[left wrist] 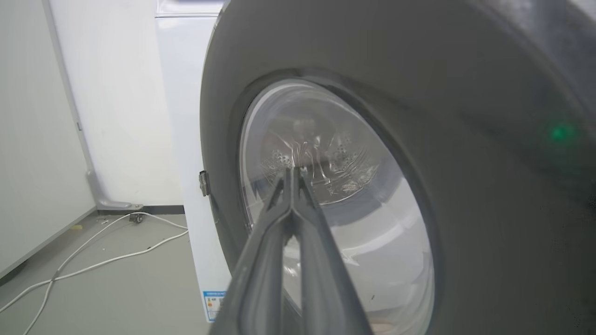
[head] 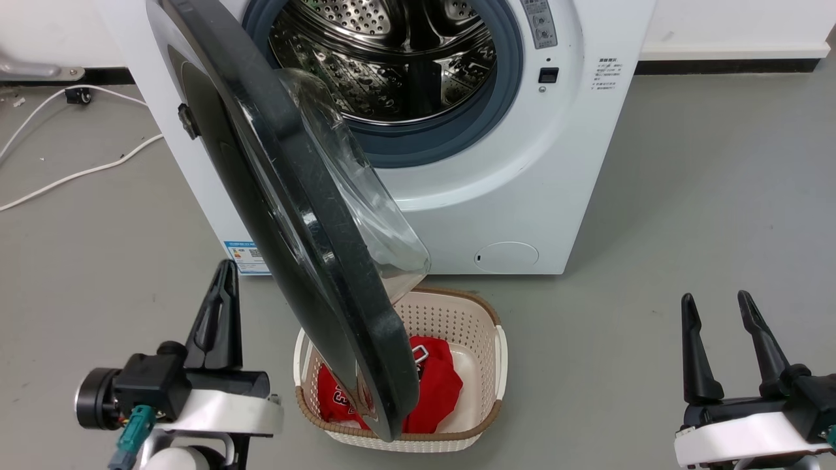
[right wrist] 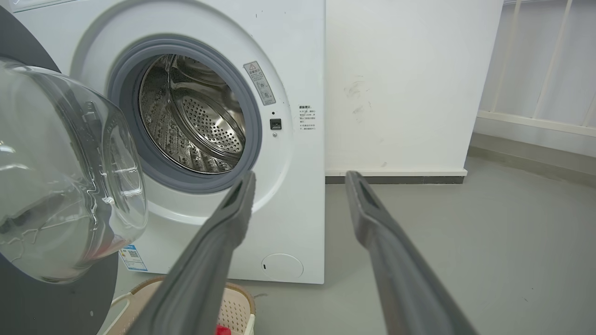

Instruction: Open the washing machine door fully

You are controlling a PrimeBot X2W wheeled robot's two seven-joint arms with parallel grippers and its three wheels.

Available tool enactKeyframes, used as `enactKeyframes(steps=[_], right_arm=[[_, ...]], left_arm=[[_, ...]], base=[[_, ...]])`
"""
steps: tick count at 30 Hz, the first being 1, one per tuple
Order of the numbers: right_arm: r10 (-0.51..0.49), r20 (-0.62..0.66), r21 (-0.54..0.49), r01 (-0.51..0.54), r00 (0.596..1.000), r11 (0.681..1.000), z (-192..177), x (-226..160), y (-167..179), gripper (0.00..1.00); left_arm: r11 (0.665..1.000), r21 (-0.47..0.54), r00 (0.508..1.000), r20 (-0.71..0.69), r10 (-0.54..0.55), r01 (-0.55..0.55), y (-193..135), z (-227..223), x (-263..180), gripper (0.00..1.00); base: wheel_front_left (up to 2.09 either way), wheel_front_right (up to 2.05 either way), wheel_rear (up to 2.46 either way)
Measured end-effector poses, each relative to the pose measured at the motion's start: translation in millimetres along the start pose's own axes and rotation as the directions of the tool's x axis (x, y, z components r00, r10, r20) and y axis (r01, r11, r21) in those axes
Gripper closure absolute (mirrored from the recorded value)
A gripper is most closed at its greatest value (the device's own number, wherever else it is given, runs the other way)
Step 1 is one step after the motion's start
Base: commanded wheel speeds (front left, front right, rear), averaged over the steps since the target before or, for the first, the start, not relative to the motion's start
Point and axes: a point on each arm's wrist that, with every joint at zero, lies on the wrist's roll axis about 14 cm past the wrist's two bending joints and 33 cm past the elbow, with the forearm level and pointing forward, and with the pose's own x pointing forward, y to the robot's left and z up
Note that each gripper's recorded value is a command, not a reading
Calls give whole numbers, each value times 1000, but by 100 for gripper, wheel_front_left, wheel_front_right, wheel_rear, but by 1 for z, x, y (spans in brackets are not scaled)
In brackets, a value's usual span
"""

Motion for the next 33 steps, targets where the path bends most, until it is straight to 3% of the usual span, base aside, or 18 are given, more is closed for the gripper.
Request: enactKeyframes(steps=[6, 10, 16, 21, 26, 29, 33], right_arm=[[-2, -4, 3, 2, 1000, 1000, -2, 1, -1, 0], [-3, -4, 6, 3, 1000, 1000, -2, 1, -1, 0], [-5, -7, 13, 6, 1000, 1000, -3, 2, -1, 0], [-8, -8, 16, 8, 1000, 1000, -4, 4, -2, 0], [-11, -10, 19, 11, 1000, 1000, -5, 4, -3, 0], [-11, -9, 21, 11, 1000, 1000, -4, 4, -3, 0], [-11, -6, 26, 11, 1000, 1000, -3, 3, -2, 0]], left_arm=[[1000, 22, 990, 143, -8, 5, -1, 45, 12, 100], [999, 49, 957, 291, -15, 0, -3, 93, 17, 100], [995, 98, 864, 501, -48, -2, -13, 165, 11, 100], [992, 128, 755, 649, -90, 8, -27, 217, -3, 100], [982, 137, 687, 702, -189, 130, -62, 237, -16, 100], [964, 116, 701, 667, -253, 238, -87, 224, -20, 100], [929, 47, 774, 539, -332, 366, -116, 178, -22, 100]], base=[[0, 0, 0], [0, 0, 0], [0, 0, 0], [0, 0, 0], [0, 0, 0], [0, 0, 0], [0, 0, 0]])
